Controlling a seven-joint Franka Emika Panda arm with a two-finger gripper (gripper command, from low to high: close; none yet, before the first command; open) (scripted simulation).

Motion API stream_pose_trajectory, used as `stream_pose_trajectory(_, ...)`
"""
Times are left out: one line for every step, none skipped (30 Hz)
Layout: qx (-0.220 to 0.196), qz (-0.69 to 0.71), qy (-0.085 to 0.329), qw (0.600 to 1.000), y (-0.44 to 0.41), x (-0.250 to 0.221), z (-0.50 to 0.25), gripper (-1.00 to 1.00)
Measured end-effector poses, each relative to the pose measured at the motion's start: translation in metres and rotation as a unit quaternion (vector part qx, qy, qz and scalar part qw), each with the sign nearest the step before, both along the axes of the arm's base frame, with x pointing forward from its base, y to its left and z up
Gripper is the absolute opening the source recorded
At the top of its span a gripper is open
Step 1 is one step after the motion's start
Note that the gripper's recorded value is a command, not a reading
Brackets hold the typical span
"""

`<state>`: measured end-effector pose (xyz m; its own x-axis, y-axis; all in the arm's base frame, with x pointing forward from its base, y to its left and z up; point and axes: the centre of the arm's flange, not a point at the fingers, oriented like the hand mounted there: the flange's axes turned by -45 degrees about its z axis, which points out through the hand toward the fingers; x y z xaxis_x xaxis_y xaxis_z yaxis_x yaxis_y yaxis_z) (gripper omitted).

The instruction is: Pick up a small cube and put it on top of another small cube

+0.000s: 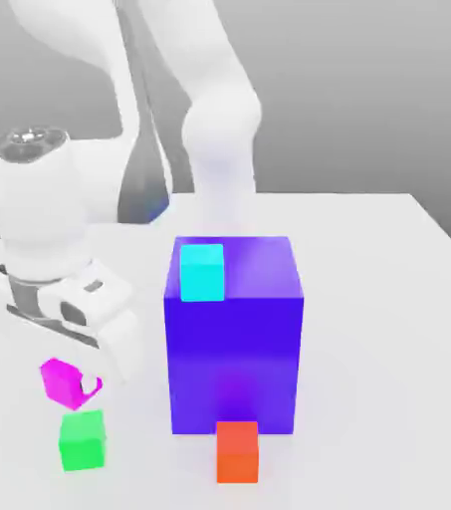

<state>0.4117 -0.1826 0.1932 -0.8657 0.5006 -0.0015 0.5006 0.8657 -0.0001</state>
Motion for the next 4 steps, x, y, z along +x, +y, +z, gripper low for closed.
stream_pose_trajectory(0.000, 0.000, 0.000, 1.000, 0.0005, -0.0004, -0.0092, 1.00)
stream_pose_trajectory(0.000, 0.000, 0.000, 1.000, 0.0005, -0.0004, -0.0092, 1.00)
stream_pose_trajectory(0.000, 0.000, 0.000, 1.000, 0.0005, -0.0004, -0.0092, 1.00)
stream_pose_trajectory(0.000, 0.000, 0.000, 1.000, 0.0005, -0.0004, -0.0092, 1.00)
